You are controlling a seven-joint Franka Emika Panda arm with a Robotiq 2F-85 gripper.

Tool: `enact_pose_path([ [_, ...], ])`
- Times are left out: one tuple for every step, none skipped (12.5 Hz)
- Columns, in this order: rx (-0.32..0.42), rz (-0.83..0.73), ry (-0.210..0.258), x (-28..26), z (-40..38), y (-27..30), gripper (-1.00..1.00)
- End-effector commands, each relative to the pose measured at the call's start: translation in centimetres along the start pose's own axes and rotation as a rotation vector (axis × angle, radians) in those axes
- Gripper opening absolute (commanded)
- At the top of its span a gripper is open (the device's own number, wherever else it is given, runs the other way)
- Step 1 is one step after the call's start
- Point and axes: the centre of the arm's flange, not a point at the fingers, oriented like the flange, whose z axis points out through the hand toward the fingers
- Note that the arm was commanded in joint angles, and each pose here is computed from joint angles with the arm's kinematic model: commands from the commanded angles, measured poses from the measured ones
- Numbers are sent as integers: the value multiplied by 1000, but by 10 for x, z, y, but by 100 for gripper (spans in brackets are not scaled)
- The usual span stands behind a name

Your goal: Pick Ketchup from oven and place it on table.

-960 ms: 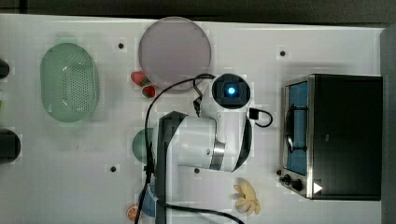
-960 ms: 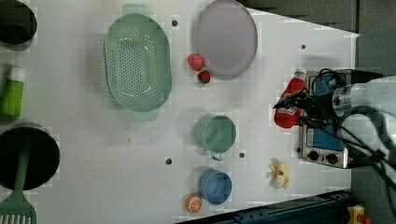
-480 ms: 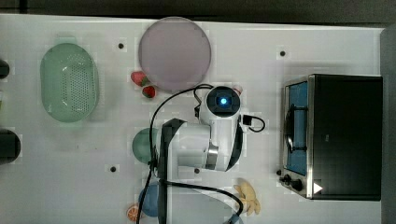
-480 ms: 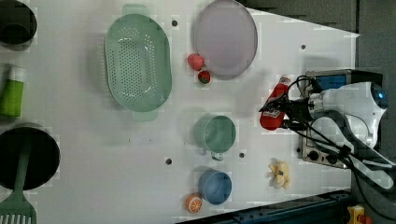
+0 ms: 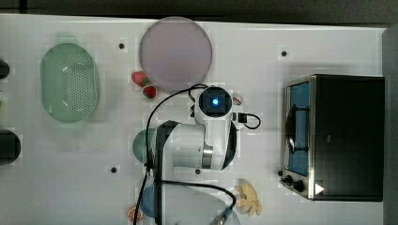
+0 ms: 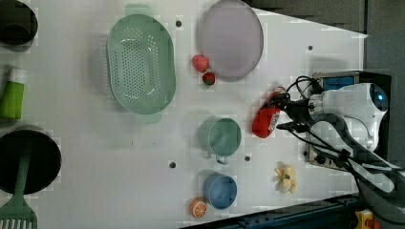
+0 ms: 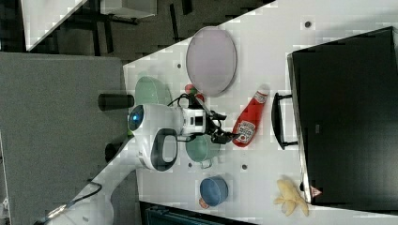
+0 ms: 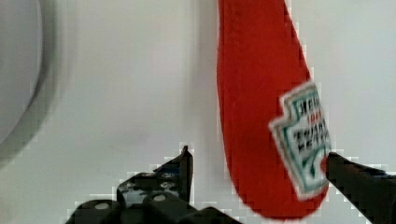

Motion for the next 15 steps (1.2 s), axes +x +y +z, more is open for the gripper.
enact_pose_path([
  [215, 26, 149, 18, -151, -22, 100],
  [230, 24, 150, 17, -182, -20, 100],
  [240, 20, 150, 15, -212, -19, 100],
  [252, 16, 153, 13, -243, -17, 100],
  [262, 12, 157, 12, -273, -15, 100],
  [258, 11, 148, 10, -297, -10, 100],
  [255, 8, 142, 7, -320, -6, 100],
  [257, 1, 141, 4, -342, -4, 100],
  [247, -5, 130, -1, -360, -2, 100],
  [234, -9, 116, -4, -375, 1, 100],
  [217, -12, 100, -8, -388, 5, 100],
  [208, -14, 90, -11, -399, 9, 100],
  [202, -15, 91, -13, -410, 12, 100],
  [187, -14, 97, -14, -419, 17, 100],
  [159, -13, 101, -15, -425, 22, 100],
])
